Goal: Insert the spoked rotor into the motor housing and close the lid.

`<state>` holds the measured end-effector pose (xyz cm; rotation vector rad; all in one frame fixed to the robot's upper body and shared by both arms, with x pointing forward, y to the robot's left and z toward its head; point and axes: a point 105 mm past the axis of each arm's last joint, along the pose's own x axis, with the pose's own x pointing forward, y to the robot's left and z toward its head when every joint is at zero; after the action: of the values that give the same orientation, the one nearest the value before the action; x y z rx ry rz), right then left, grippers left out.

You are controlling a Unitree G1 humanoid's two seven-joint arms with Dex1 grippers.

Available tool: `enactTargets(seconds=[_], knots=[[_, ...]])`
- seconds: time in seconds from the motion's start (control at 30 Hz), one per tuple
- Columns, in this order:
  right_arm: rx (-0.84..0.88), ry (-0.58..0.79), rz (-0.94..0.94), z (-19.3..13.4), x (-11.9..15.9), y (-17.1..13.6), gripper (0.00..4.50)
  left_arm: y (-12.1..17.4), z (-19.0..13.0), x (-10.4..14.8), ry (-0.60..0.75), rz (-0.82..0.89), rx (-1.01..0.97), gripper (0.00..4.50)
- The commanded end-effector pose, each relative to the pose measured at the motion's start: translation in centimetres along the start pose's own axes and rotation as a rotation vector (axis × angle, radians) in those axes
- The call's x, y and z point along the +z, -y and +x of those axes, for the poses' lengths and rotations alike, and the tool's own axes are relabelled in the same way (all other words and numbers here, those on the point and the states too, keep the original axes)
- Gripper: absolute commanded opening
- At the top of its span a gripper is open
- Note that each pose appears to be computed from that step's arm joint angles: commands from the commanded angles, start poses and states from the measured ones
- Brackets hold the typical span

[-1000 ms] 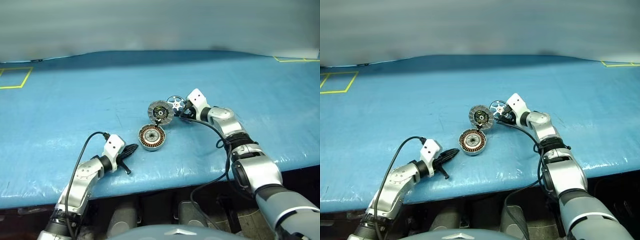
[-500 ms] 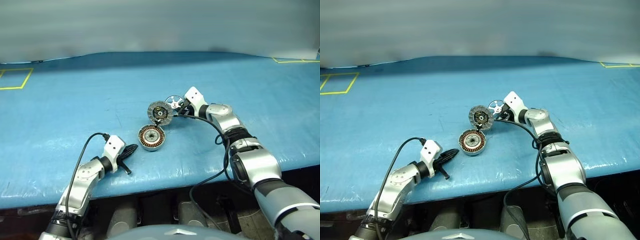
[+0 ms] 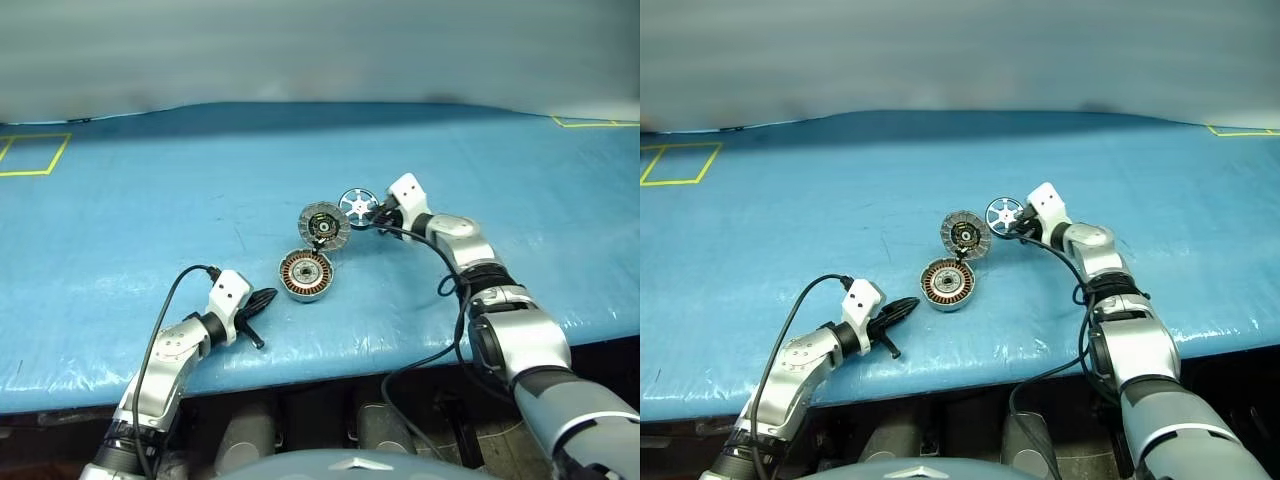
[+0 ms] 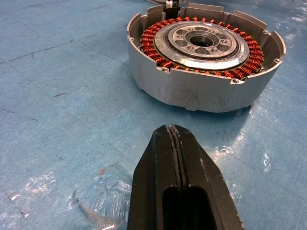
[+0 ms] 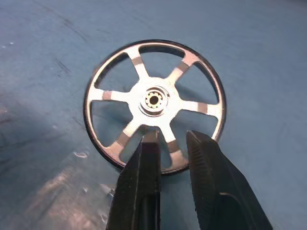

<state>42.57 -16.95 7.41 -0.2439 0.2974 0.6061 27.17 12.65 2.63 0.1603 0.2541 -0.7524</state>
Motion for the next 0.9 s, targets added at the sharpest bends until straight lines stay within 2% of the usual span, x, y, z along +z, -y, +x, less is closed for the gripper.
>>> enactTargets(seconds=[0.03,0.17,0.33,0.67,0.9], knots=[[-0.069,0.124,0.054,-1.7,2.2,2.0,1.05,0.1,0.1,-0.6,-0.016,-0.010,-0.006,0.00],[-0.131,0.216,0.093,-4.3,2.8,3.2,1.05,0.2,0.4,-0.6,-0.013,-0.009,-0.018,0.00],[-0.127,0.248,0.040,-5.9,3.4,2.2,1.05,0.2,0.6,-0.8,-0.023,-0.003,-0.037,0.00],[-0.065,0.093,-0.211,-2.6,3.0,1.1,1.05,0.3,0.9,-0.6,-0.017,0.001,-0.051,0.00],[-0.005,0.026,-0.317,-0.7,3.0,0.3,1.05,0.0,0.1,-1.1,-0.026,-0.014,-0.002,0.00]])
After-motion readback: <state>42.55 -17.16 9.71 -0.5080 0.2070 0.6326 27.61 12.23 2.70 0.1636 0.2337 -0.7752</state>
